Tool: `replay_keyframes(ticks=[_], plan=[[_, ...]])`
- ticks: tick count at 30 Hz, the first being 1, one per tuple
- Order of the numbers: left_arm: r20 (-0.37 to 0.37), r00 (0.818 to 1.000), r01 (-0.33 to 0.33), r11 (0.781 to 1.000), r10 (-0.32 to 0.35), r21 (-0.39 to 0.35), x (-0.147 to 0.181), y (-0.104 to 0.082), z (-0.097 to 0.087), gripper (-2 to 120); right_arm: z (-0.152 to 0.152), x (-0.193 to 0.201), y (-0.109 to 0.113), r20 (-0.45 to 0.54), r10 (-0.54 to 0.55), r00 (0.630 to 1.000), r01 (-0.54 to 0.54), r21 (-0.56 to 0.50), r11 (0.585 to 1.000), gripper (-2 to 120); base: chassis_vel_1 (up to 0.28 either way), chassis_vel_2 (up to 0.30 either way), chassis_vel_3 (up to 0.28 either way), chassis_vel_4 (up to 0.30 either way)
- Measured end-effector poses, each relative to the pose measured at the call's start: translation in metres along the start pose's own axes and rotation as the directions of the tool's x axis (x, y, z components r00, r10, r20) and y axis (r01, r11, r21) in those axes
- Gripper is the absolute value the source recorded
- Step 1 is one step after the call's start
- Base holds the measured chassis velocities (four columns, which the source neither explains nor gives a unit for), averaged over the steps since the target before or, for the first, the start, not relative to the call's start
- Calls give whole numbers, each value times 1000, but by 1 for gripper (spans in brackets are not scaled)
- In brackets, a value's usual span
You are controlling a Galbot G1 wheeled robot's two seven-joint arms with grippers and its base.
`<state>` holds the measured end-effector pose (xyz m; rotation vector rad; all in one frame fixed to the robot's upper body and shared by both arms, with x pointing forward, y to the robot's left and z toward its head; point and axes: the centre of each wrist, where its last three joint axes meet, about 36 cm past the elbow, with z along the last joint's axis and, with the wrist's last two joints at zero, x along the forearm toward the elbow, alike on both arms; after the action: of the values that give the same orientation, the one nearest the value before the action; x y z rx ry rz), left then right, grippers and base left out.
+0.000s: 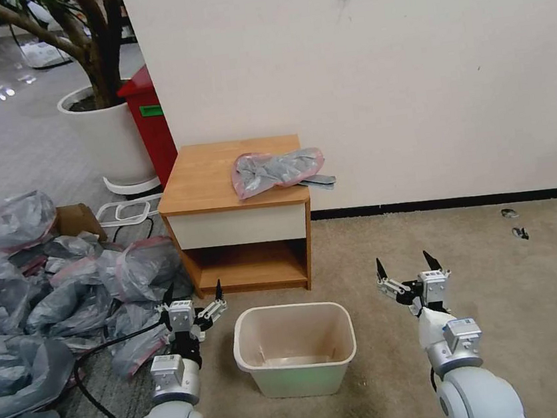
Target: Pick up the garbage bag from the table and place it over the trash can.
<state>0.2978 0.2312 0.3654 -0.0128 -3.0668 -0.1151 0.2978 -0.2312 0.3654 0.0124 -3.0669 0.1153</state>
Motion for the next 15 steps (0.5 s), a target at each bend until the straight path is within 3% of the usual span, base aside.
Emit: replay_keyframes(ticks=[15], plan=[[0, 1000, 0, 1000, 0, 0, 0, 0, 0, 100, 0, 0, 0, 0, 0, 1000, 0, 0, 1000, 100, 0, 0, 0, 0]])
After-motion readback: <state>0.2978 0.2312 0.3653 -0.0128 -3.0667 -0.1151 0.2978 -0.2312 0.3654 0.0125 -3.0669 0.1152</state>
